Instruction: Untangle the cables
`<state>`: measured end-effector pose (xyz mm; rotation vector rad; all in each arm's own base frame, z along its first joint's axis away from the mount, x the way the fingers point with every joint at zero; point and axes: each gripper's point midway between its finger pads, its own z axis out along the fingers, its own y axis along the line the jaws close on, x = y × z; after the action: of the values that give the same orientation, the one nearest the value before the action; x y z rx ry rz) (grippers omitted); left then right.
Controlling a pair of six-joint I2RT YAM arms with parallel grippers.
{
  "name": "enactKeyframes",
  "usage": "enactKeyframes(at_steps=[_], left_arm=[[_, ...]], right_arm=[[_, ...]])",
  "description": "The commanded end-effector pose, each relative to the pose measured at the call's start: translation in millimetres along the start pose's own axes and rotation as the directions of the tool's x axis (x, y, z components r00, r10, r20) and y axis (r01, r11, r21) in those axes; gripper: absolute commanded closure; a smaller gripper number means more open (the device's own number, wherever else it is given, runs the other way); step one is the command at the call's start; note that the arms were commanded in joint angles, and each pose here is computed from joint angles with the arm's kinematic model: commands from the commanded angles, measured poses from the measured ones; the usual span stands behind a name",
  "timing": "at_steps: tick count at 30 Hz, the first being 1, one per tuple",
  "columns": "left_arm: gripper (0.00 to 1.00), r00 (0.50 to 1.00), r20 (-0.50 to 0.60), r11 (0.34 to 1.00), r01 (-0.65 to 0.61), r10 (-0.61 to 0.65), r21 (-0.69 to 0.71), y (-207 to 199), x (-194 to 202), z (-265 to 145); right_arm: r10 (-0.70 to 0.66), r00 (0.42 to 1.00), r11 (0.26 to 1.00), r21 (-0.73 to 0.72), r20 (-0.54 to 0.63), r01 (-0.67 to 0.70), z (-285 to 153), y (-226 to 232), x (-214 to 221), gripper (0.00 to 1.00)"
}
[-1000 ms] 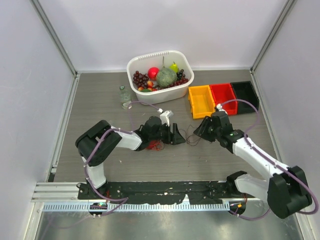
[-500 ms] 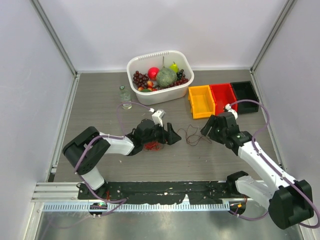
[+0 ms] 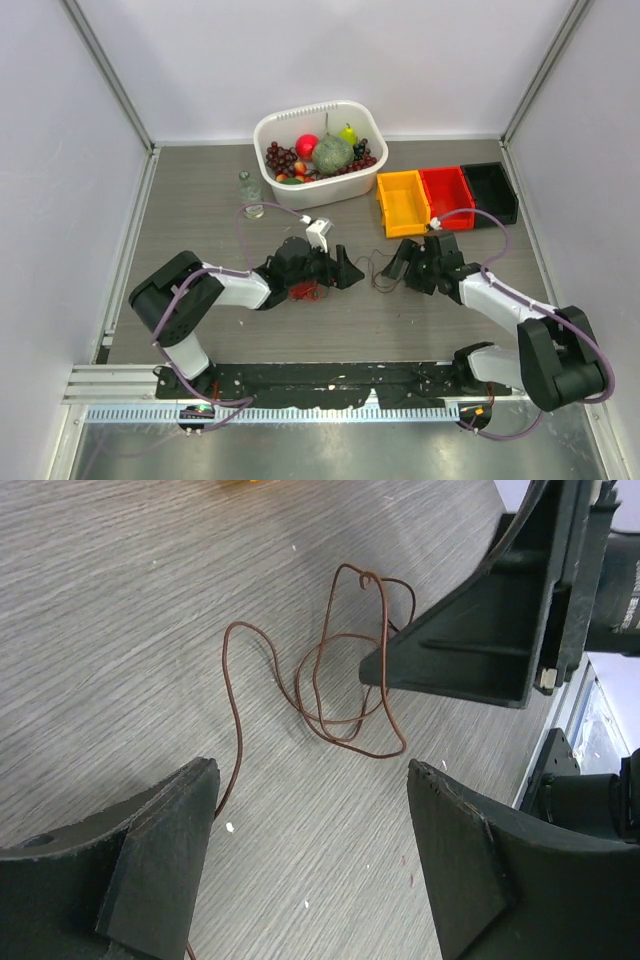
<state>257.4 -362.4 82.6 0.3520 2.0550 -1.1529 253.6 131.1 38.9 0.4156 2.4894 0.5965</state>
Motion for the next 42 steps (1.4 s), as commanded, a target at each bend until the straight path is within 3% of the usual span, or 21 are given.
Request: enactKeyframes(at_steps=[1,6,10,14,20,23,33,42], left_arm=[[0.20,0.999,0.049,0.998,-0.010,0.007,0.060,-12,-16,6],[0.21,0.999,0.028,0.996,0.019,-0.021,0.088,-15,-12,13],[0.21,0.999,0.020,0.994,0.030,-0.032,0.107,-18,-8,14],[0.22,0.999,0.025,0.993,0.029,-0.032,0.111,-19,-9,12],[0.22,0.998,0.049,0.995,0.025,-0.030,0.099,-17,-12,7],[0.22,0.997,0.074,0.996,0.015,-0.021,0.085,-15,-16,1],[0.16,0.977,0.213,0.999,-0.014,0.004,0.045,-13,-38,-26],[0.17,0.956,0.292,0.999,-0.040,0.030,0.025,-12,-47,-46]], right_arm=[[-0.035,0.999,0.989,-0.144,0.038,0.040,13,33,-12,0.18],[-0.080,0.995,0.994,-0.069,0.059,0.084,28,46,-18,0.18],[-0.173,0.984,0.981,0.093,0.044,0.168,40,51,-7,0.31],[-0.237,0.970,0.939,0.268,0.044,0.217,47,38,-6,0.35],[-0.272,0.962,0.888,0.385,-0.003,0.252,58,18,-2,0.88],[-0.272,0.962,0.905,0.348,0.026,0.246,48,23,-5,0.99],[-0.241,0.921,0.949,0.272,0.306,0.158,-56,36,-71,0.99],[-0.187,0.836,0.965,0.257,0.515,0.057,-127,60,-158,0.99]])
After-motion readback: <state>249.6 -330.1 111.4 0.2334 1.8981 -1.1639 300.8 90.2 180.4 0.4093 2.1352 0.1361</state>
